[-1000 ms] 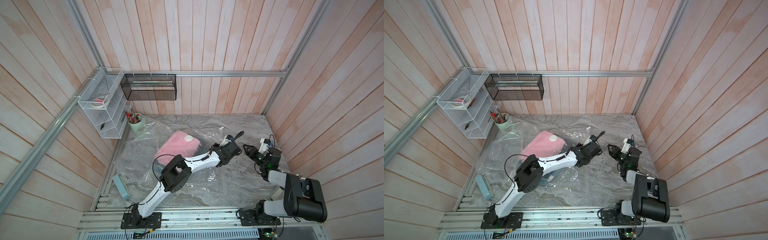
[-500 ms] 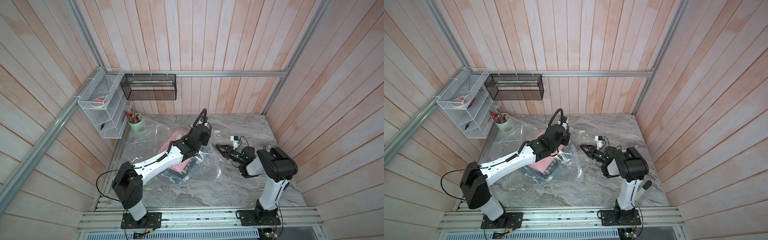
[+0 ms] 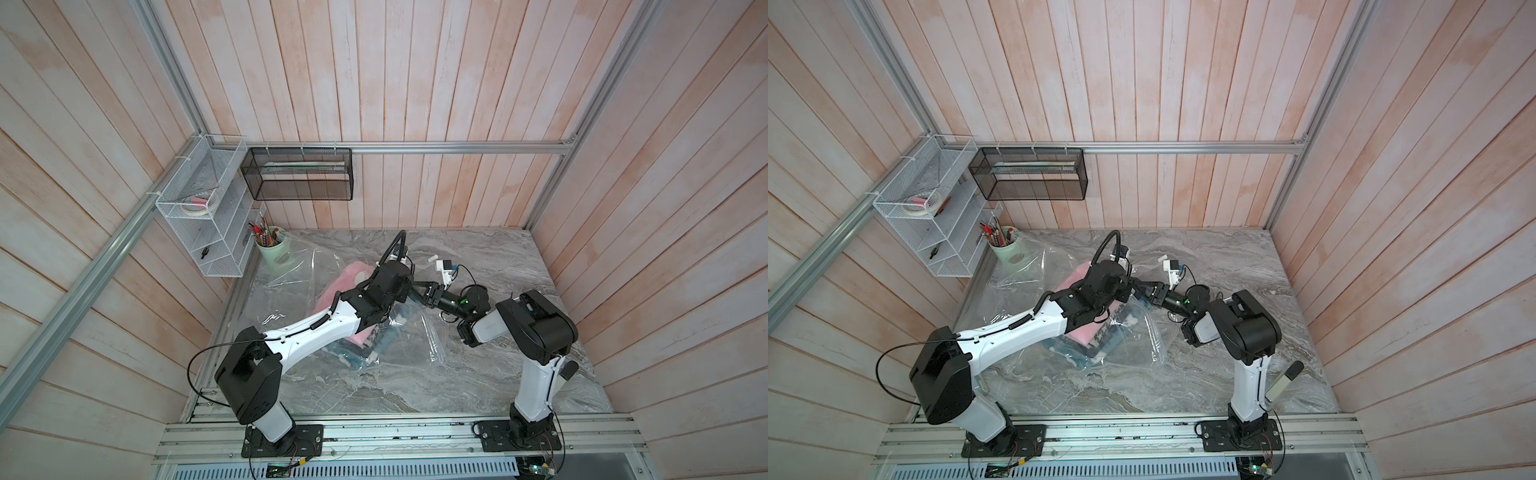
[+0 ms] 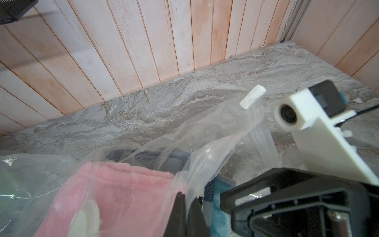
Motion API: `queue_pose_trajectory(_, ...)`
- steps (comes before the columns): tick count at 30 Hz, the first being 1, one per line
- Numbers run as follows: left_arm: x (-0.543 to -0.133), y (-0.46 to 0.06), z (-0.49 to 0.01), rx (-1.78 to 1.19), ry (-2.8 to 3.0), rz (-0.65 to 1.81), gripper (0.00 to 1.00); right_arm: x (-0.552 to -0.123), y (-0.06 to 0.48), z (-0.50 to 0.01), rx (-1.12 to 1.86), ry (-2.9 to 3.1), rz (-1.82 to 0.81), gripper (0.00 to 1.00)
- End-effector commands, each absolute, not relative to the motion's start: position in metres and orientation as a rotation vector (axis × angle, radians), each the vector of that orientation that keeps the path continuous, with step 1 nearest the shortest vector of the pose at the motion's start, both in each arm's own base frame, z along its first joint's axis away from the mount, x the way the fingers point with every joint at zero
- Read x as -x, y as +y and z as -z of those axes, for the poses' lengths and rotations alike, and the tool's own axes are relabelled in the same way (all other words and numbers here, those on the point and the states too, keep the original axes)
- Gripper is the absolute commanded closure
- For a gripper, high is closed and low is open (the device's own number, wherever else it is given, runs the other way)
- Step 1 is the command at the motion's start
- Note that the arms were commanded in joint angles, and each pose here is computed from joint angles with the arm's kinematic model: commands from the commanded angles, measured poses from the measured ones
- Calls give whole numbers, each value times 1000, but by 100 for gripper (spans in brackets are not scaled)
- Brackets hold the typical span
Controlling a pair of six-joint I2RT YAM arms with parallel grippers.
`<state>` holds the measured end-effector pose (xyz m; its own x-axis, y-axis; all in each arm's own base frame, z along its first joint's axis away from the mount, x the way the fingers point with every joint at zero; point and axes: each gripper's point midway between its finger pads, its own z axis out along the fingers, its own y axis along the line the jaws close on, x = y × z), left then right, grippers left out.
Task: Take the blanket out of the vacuum bag
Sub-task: Open the vacuum bag at the center of the board.
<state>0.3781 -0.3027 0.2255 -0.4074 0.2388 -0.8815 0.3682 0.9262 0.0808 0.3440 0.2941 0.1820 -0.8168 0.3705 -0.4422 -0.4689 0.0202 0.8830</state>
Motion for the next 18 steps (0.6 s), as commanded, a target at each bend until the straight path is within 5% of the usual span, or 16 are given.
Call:
queue_pose_trajectory(1,-377,-288,-239,-397,1978,124,100,-353,299,-169,83,1742,-1805,67)
queue_pose_trajectory(18,-363,-281,-283,-349,1889,230,100,-368,326,-123,77,1960,-1582,59)
